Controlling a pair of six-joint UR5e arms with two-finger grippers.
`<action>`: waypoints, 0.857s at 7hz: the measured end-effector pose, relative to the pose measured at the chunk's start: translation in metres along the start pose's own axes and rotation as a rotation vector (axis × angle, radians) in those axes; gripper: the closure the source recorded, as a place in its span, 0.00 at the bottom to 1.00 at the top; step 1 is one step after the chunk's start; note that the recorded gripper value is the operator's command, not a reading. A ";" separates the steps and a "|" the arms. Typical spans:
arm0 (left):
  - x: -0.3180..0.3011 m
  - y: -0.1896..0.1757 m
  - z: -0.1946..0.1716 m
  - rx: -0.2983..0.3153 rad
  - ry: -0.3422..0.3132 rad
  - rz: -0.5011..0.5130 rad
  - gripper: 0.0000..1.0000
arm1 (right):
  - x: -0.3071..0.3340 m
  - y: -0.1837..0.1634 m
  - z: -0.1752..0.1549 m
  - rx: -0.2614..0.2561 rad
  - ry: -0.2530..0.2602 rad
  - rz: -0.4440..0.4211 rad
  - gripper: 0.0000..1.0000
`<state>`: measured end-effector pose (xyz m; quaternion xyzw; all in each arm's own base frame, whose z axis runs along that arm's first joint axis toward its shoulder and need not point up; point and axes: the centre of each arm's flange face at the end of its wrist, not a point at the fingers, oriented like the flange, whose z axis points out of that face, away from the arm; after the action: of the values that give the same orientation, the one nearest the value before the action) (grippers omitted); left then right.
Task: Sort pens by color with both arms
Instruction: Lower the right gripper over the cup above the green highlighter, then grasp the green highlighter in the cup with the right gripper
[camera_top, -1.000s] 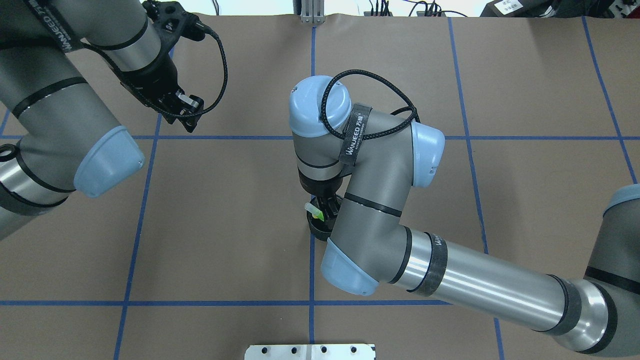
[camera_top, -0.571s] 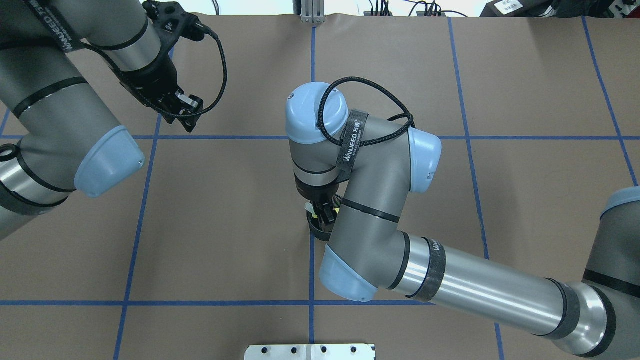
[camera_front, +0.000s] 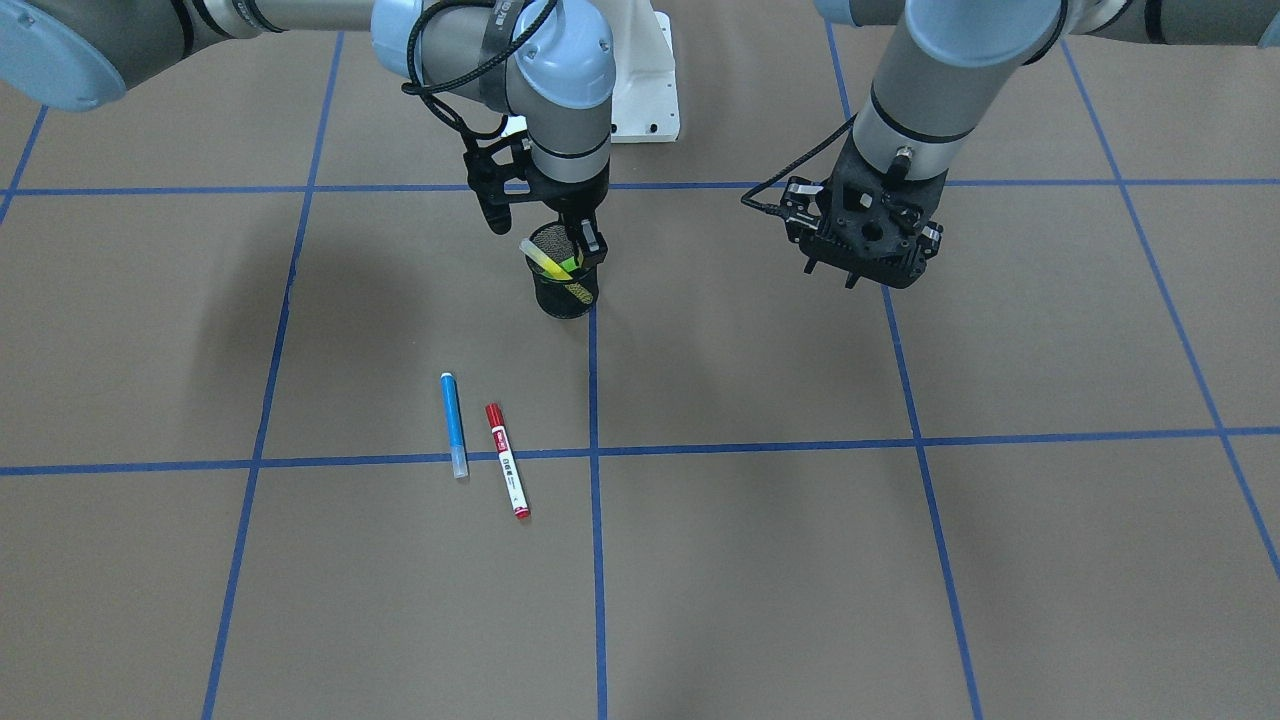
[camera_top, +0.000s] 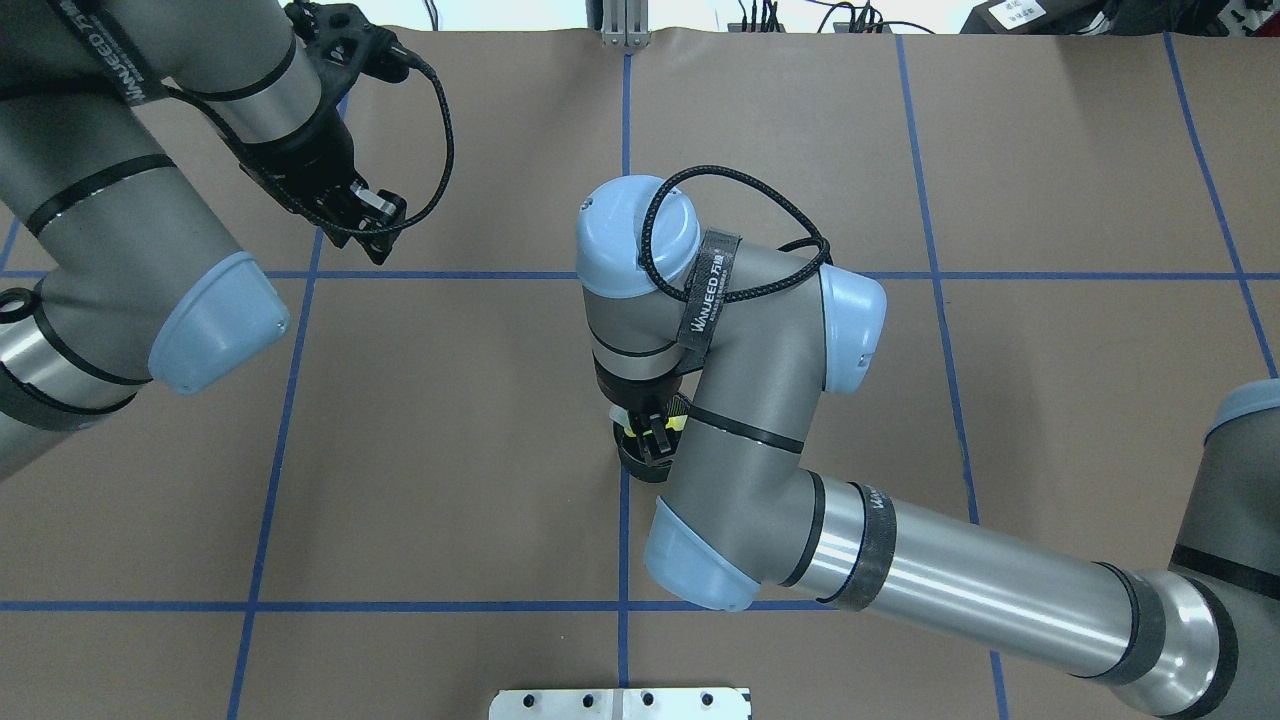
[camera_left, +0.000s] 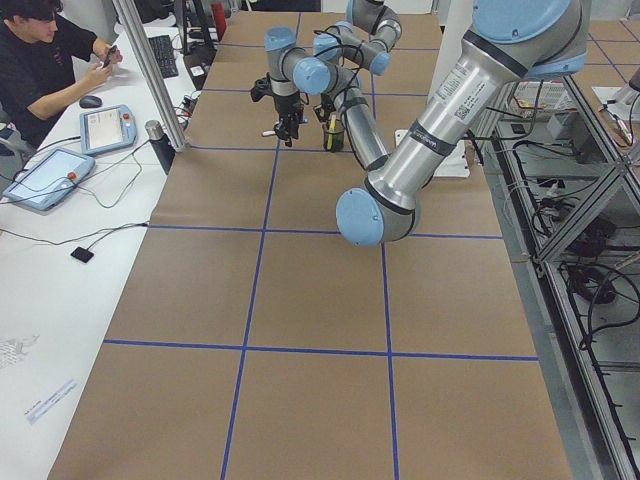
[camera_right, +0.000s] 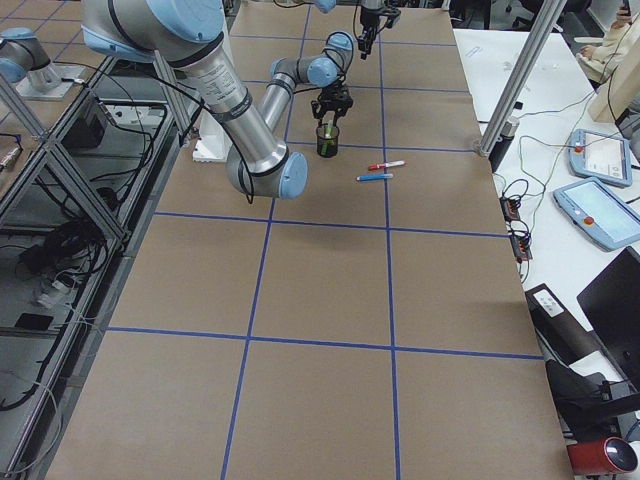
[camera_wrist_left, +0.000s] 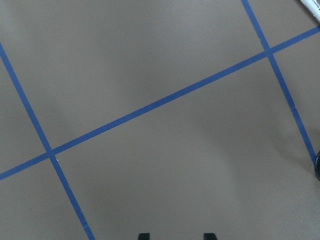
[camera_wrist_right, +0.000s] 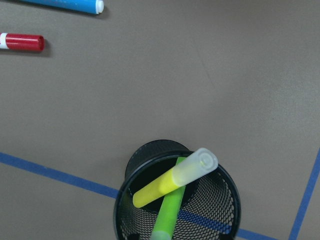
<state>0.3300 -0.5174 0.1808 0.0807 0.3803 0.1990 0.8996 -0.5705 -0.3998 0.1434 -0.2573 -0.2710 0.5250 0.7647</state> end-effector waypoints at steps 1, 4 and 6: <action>0.000 0.000 0.000 -0.001 -0.001 -0.001 0.53 | 0.002 0.002 0.002 -0.010 -0.005 -0.002 0.38; 0.000 -0.001 0.002 -0.004 -0.002 -0.002 0.53 | 0.006 0.006 0.005 -0.028 -0.012 -0.003 0.38; -0.001 -0.001 0.005 -0.007 -0.003 -0.004 0.53 | 0.008 0.006 0.004 -0.031 -0.014 -0.004 0.38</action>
<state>0.3332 -0.5189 0.1839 0.0770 0.3782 0.1985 0.9009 -0.5751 -0.3898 0.1434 -0.2650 -0.2849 0.5209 0.7598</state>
